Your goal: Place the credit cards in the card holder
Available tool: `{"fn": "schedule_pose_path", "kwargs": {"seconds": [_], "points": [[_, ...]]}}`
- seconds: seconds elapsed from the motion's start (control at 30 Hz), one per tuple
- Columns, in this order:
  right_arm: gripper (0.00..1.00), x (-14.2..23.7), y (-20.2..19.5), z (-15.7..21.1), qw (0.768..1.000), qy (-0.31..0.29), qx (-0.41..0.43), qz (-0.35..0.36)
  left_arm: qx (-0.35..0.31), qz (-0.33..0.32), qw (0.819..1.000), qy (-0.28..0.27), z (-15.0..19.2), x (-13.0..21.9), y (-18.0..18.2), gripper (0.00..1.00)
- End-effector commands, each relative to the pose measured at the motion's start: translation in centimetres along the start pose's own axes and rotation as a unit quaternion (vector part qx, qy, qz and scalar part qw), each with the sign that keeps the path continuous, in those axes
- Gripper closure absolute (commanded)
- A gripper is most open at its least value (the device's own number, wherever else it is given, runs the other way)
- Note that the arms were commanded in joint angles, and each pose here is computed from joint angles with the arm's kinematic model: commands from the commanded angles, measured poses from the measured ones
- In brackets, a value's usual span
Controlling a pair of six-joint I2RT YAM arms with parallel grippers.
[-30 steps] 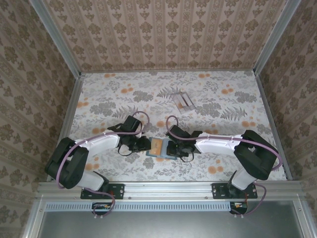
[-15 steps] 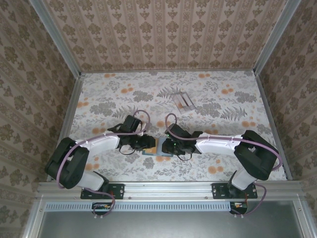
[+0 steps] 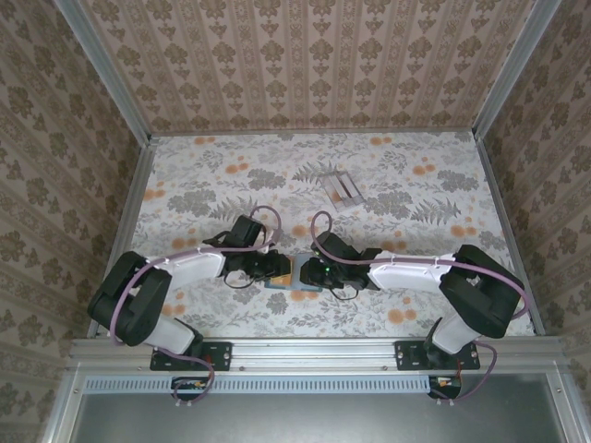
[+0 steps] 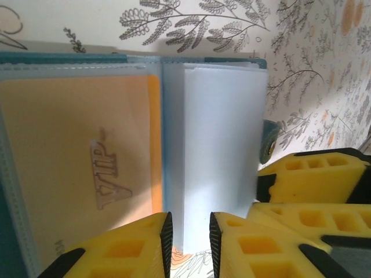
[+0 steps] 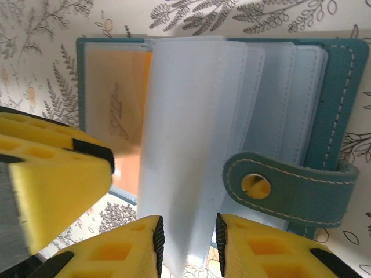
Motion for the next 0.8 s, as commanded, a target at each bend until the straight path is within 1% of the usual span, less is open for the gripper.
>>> {"fn": "schedule_pose_path", "kwargs": {"seconds": [0.0,0.2,0.27,0.33,0.5,0.63,0.77], "points": [[0.67,0.5,0.6,-0.3,1.000,-0.006,-0.003,-0.020,0.008,0.004,1.000,0.005,0.3,-0.2,0.3,0.75],[0.65,0.3,0.6,-0.3,1.000,-0.004,-0.005,-0.019,0.008,0.007,1.000,0.001,0.1,0.0,0.2,0.75],[0.64,0.3,0.6,-0.4,1.000,-0.005,-0.005,-0.020,0.008,0.010,1.000,0.000,0.1,0.1,0.1,0.71],[0.61,0.4,0.6,-0.5,1.000,-0.007,-0.006,-0.022,0.007,0.012,1.000,-0.004,0.1,0.3,0.1,0.69],[0.59,0.5,0.9,-0.6,1.000,-0.011,-0.005,-0.028,0.010,0.015,1.000,-0.011,-0.1,0.7,0.3,0.68],[0.55,0.4,1.1,-0.7,0.999,-0.012,-0.001,-0.031,0.011,0.019,1.000,-0.022,-0.3,1.3,0.3,0.60],[0.53,0.4,1.6,-0.8,0.999,-0.013,0.001,-0.044,0.013,0.022,0.999,-0.035,-0.5,1.9,0.4,0.58]]}}
Point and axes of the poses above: each hand's point on the last joint's axis, 136 mm out from that joint toward the fingers, its own x axis back along the fingers, its own y axis along the line the jaws close on, z = x × y, the point moved 5 cm from there along x, back along the fingers, and after that the axes turned 5 degrees about -x, right-handed, at the moved point
